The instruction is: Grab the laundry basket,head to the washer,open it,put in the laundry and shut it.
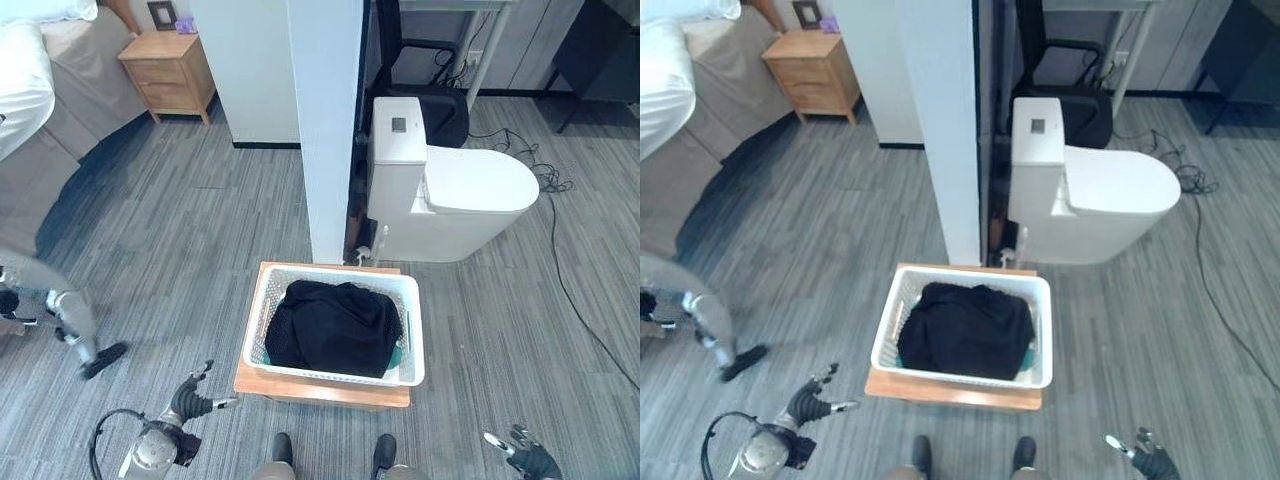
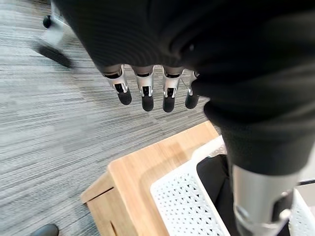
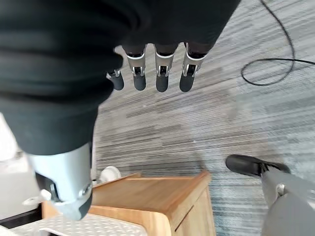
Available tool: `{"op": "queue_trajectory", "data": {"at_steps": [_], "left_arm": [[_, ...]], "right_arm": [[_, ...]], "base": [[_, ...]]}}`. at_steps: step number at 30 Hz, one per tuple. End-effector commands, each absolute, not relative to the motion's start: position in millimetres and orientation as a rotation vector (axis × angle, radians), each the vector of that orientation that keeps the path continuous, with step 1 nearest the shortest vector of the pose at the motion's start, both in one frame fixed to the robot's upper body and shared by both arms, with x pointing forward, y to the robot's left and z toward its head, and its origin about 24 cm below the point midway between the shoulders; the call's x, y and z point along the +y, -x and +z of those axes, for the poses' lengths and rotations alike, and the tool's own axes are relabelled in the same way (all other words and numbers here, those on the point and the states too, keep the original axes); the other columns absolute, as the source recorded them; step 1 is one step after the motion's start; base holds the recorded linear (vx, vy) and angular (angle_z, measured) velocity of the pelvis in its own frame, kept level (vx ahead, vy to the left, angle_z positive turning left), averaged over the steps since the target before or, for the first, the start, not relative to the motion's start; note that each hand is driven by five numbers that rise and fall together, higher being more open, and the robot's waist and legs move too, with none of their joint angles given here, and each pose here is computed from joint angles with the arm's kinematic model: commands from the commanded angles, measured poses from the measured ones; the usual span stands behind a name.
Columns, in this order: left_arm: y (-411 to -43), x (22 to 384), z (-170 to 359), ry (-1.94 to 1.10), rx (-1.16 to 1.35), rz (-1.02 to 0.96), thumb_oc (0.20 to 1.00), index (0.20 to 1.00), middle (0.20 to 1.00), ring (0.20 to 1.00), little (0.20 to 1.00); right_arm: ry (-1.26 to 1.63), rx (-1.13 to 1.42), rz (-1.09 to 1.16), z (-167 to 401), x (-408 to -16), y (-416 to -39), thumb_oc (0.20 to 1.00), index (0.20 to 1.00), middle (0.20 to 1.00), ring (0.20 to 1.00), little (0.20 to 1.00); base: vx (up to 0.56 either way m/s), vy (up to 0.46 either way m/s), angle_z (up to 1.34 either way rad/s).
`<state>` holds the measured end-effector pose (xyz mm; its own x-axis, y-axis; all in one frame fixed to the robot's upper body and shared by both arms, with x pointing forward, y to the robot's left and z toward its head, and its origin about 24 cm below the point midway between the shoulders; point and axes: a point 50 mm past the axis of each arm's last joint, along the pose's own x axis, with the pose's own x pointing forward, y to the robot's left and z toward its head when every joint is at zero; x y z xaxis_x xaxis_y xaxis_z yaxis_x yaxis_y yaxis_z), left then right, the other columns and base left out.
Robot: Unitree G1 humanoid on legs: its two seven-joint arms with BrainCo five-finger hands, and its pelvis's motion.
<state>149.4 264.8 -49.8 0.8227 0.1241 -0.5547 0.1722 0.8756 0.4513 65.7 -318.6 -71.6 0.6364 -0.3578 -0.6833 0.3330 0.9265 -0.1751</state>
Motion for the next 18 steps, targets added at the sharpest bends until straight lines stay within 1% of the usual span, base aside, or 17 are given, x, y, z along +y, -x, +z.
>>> {"op": "queue_trajectory", "data": {"at_steps": [1, 3, 7, 8, 11, 12, 14, 16, 18], "left_arm": [[-168.1, 281.6, -28.5, -0.523, 0.527, 0.016, 1.000, 1.000, 1.000, 1.000, 1.000], [-174.1, 280.9, -20.3, -0.503, 0.484, 0.023, 1.000, 1.000, 1.000, 1.000, 1.000], [-191.8, 274.7, -13.4, -0.514, 0.434, 0.016, 1.000, 1.000, 1.000, 1.000, 1.000], [-200.5, 270.6, -11.3, -0.474, 0.416, 0.019, 1.000, 1.000, 1.000, 1.000, 1.000], [-205.2, 265.8, -14.2, -0.399, 0.417, 0.023, 1.000, 1.000, 1.000, 1.000, 1.000], [-214.2, 258.5, -12.3, -0.355, 0.404, 0.000, 1.000, 1.000, 1.000, 1.000, 1.000], [-229.3, 251.8, -6.7, -0.368, 0.380, -0.025, 1.000, 1.000, 1.000, 1.000, 1.000], [-234.5, 249.4, -5.6, -0.370, 0.374, -0.031, 1.000, 1.000, 1.000, 1.000, 1.000], [-244.9, 244.0, -4.7, -0.391, 0.373, -0.044, 1.000, 1.000, 1.000, 1.000, 1.000]], "right_arm": [[0.057, 0.709, -0.435, -58.7, -332.6, -81.8, 1.000, 1.000, 1.000, 1.000, 1.000], [0.136, 0.616, -0.417, -39.1, -335.2, -104.1, 1.000, 1.000, 1.000, 1.000, 1.000], [0.185, 0.567, -0.414, -33.1, -337.3, -131.0, 1.000, 1.000, 1.000, 1.000, 1.000], [0.212, 0.562, -0.402, -30.3, -339.2, -141.6, 1.000, 1.000, 1.000, 1.000, 1.000], [0.217, 0.553, -0.401, -28.2, -341.0, -151.6, 1.000, 1.000, 1.000, 1.000, 1.000], [0.260, 0.553, -0.377, -23.9, -342.8, -165.3, 1.000, 1.000, 1.000, 1.000, 1.000], [0.272, 0.545, -0.362, -18.6, -345.8, -183.1, 1.000, 1.000, 1.000, 1.000, 1.000], [0.270, 0.543, -0.350, -17.1, -345.8, -189.7, 1.000, 1.000, 1.000, 1.000, 1.000], [0.290, 0.557, -0.300, -15.9, -342.2, -203.8, 1.000, 1.000, 1.000, 1.000, 1.000]], "base": [[0.02, 0.018, -0.12], [0.03, 0.035, -0.18], [0.01, 0.036, -0.08], [0.01, 0.029, -0.11], [0.01, 0.016, -0.15], [0.01, 0.015, -0.04], [0.00, 0.000, 0.00], [0.00, 0.000, 0.00], [0.00, 0.000, 0.00]]}}
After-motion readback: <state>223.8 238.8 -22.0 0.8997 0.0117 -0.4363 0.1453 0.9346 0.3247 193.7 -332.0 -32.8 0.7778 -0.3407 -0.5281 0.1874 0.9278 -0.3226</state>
